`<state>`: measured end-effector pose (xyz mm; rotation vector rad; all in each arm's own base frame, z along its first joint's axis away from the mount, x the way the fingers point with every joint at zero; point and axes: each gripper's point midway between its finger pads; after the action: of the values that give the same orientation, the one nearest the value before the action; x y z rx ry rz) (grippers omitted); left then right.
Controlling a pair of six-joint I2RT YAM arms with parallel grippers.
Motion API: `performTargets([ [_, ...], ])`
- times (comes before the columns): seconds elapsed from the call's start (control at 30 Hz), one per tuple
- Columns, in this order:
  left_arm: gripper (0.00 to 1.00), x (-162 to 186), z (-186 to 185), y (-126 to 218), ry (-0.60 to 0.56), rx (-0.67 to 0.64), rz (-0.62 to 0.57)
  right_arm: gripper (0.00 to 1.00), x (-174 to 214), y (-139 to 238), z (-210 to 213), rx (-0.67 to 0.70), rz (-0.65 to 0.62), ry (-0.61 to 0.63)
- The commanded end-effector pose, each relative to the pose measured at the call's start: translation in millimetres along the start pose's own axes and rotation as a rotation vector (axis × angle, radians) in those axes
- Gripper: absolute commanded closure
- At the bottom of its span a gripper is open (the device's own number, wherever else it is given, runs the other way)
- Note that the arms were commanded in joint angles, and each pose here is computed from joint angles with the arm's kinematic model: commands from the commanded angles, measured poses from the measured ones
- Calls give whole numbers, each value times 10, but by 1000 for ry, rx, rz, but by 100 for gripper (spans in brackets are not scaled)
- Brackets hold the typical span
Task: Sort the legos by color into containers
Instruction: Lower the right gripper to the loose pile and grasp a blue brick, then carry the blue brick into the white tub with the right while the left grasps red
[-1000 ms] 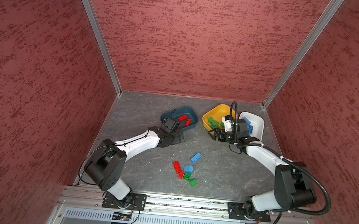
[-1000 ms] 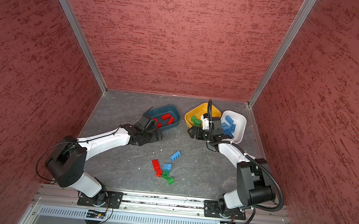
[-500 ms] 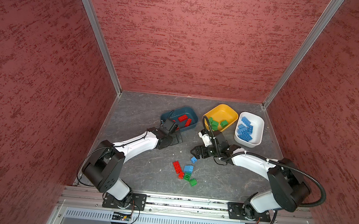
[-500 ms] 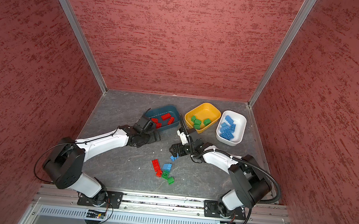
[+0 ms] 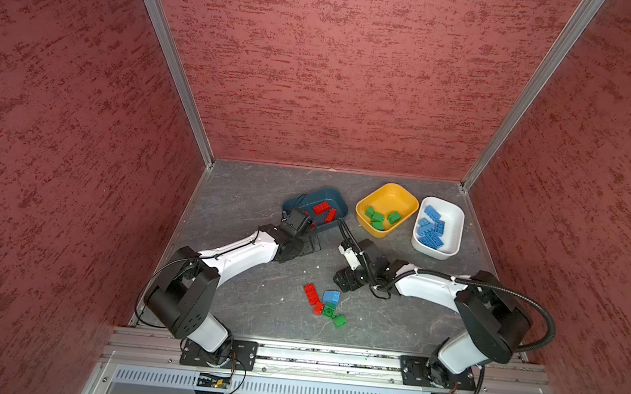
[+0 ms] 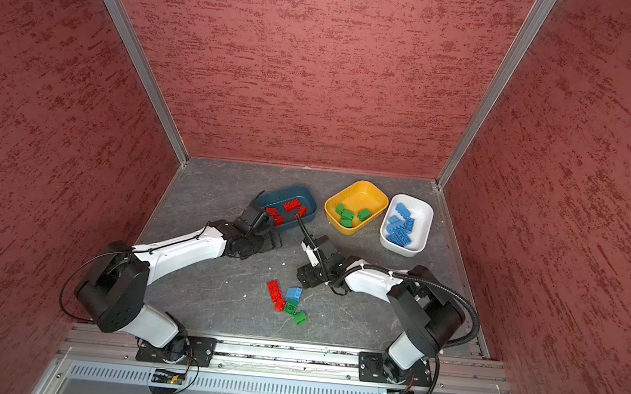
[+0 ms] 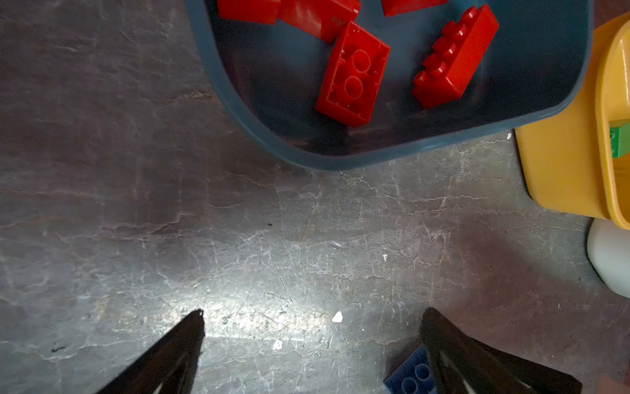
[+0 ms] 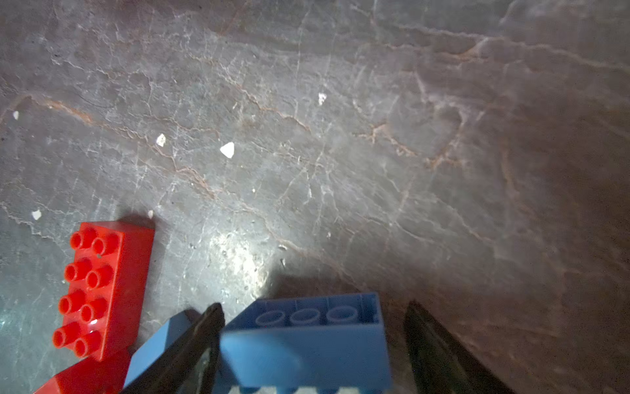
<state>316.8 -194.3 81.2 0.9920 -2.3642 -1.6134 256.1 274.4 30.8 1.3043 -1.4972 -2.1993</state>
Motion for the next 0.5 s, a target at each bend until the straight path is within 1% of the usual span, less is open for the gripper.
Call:
performTargets([
  [0.0, 1, -12, 30, 31, 9, -7, -10, 22, -76, -32, -21, 39, 2, 46],
  [0.1, 1, -23, 29, 37, 11, -10, -12, 29, -79, -76, -6, 40, 8, 54],
  [0.23, 0, -28, 4, 56, 1, -11, -22, 40, -77, -79, -66, 84, 14, 71],
  [0.37, 1, -36, -30, 70, -34, -30, -42, 46, -100, -6, -142, 134, -8, 66],
  [0.47, 1, -17, -60, 73, -58, -45, -42, 49, -181, 89, -231, 181, -50, 35],
])
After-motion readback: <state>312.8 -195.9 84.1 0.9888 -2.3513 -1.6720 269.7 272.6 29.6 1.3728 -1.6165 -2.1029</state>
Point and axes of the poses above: each gripper's point midway between its finger pads, its own y axis back along the fingers, its own z axis along the line the jaws close on, x = y × z, and after that the axes turned 13 degrees about y, right-handed
